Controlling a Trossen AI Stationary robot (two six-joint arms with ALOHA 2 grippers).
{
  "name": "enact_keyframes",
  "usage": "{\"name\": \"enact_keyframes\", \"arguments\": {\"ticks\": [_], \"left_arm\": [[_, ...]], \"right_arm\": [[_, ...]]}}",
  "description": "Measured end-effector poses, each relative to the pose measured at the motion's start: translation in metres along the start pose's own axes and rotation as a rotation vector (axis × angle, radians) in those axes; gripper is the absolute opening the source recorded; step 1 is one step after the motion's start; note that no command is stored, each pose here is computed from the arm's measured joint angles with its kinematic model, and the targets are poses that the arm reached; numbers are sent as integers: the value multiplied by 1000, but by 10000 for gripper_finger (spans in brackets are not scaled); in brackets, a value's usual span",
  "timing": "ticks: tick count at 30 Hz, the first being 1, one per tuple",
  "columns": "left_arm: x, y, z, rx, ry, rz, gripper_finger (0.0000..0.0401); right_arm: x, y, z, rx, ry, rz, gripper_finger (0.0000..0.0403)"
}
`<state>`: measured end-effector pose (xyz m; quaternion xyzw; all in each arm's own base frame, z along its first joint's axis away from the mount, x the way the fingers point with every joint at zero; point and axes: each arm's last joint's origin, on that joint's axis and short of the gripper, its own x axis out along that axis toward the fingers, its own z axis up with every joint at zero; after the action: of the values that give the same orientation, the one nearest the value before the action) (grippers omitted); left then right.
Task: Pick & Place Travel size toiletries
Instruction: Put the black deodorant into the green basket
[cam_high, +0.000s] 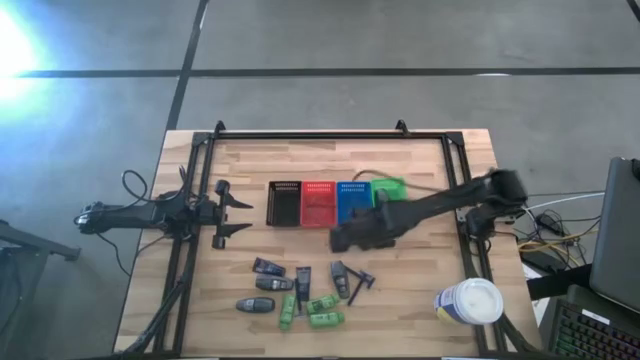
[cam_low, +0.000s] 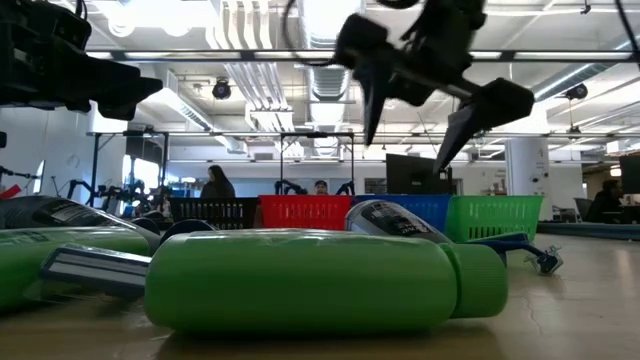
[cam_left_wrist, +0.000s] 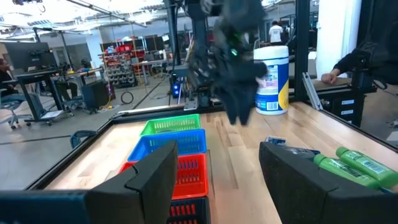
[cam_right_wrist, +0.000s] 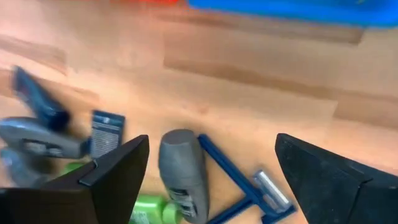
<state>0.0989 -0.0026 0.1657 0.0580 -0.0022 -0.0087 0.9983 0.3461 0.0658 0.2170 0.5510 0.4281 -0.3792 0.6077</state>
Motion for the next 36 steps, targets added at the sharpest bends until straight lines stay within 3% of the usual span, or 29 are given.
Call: {"name": "enact_keyframes", "arguments": {"ticks": [4, 10, 21, 25, 30, 36], "left_arm": [[0, 0, 0, 0, 3, 0, 232], [0, 0, 0, 0, 3, 0, 232], [0, 0, 0, 0, 3, 0, 232], [0, 0, 0, 0, 4, 0, 232], [0, 0, 0, 0, 4, 0, 232], [0, 0, 0, 0, 4, 0, 232]], "right_arm": [[27, 19, -16, -37, 24, -93, 333], [45, 44, -29, -58, 46, -82, 318], [77, 50, -49, -60, 124, -141, 323], [74, 49, -47, -75, 119, -155, 284], [75, 43, -49, -143, 201, -205, 199], [77, 40, -51, -140, 223, -214, 199]]}}
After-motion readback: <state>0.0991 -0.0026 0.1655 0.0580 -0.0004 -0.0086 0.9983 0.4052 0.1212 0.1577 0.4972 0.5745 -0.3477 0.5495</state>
